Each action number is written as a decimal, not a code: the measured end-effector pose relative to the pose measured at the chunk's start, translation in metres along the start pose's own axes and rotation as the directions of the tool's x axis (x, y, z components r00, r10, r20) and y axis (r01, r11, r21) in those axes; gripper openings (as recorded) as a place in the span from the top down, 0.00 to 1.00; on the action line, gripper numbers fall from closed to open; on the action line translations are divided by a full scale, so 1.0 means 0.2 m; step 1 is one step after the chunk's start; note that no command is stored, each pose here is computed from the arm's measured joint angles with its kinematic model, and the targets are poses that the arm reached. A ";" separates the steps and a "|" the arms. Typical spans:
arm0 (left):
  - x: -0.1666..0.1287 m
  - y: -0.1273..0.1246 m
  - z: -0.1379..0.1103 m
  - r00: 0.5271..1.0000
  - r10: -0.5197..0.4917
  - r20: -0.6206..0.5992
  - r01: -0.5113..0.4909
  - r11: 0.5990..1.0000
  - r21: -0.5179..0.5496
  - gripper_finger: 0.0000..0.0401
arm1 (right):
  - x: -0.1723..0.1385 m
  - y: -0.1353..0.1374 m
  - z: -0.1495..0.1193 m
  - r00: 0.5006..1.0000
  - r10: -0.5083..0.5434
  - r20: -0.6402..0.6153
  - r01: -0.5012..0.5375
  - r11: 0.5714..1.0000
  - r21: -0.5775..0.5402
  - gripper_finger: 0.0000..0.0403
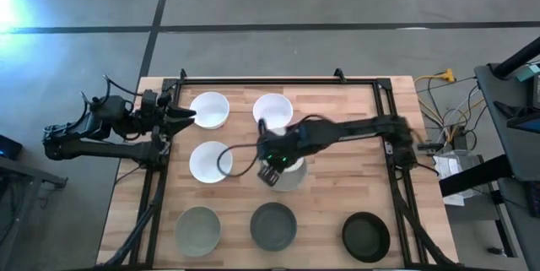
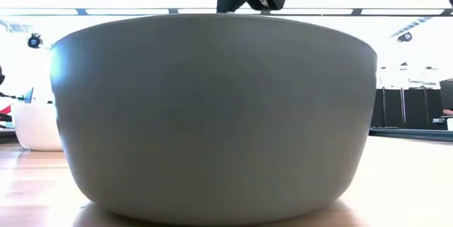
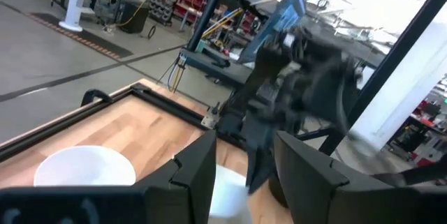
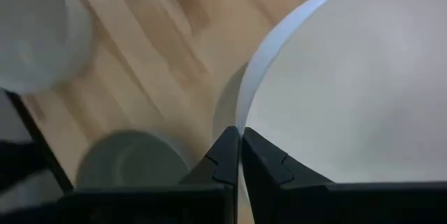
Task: Nest bowls inside each other
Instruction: Stack the white bowl on top of the light gray bowl
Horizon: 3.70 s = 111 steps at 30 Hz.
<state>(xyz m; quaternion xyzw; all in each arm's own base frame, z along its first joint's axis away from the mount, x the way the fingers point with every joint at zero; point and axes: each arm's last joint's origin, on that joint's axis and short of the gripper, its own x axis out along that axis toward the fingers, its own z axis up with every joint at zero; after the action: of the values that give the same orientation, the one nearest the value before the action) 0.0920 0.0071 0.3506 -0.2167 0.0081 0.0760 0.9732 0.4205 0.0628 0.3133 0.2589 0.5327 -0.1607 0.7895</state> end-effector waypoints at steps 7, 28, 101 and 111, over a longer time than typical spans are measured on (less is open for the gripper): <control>-0.09 0.00 0.02 0.997 -0.031 0.065 0.032 0.999 -0.005 0.68 | 0.10 0.07 0.03 0.987 -0.087 -0.138 0.082 0.996 -0.040 0.98; -0.18 0.00 0.03 0.991 -0.059 0.124 0.060 0.998 -0.008 0.68 | 0.24 0.09 -0.03 0.975 -0.069 -0.212 0.063 0.997 -0.033 0.98; -0.17 0.01 0.03 0.992 -0.057 0.109 0.059 0.998 -0.007 0.68 | 0.39 0.06 0.05 0.985 -0.079 -0.152 0.088 0.995 0.055 0.98; -0.17 0.01 0.02 0.993 -0.056 0.108 0.057 0.998 -0.007 0.68 | 0.37 0.04 0.04 0.981 -0.137 -0.139 0.147 0.987 0.063 0.98</control>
<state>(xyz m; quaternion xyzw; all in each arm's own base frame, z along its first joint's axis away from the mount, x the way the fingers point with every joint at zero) 0.0587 0.0054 0.3559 -0.2175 -0.0511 0.0599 0.9729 0.4595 0.0661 0.2488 0.2593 0.5955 -0.2184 0.7284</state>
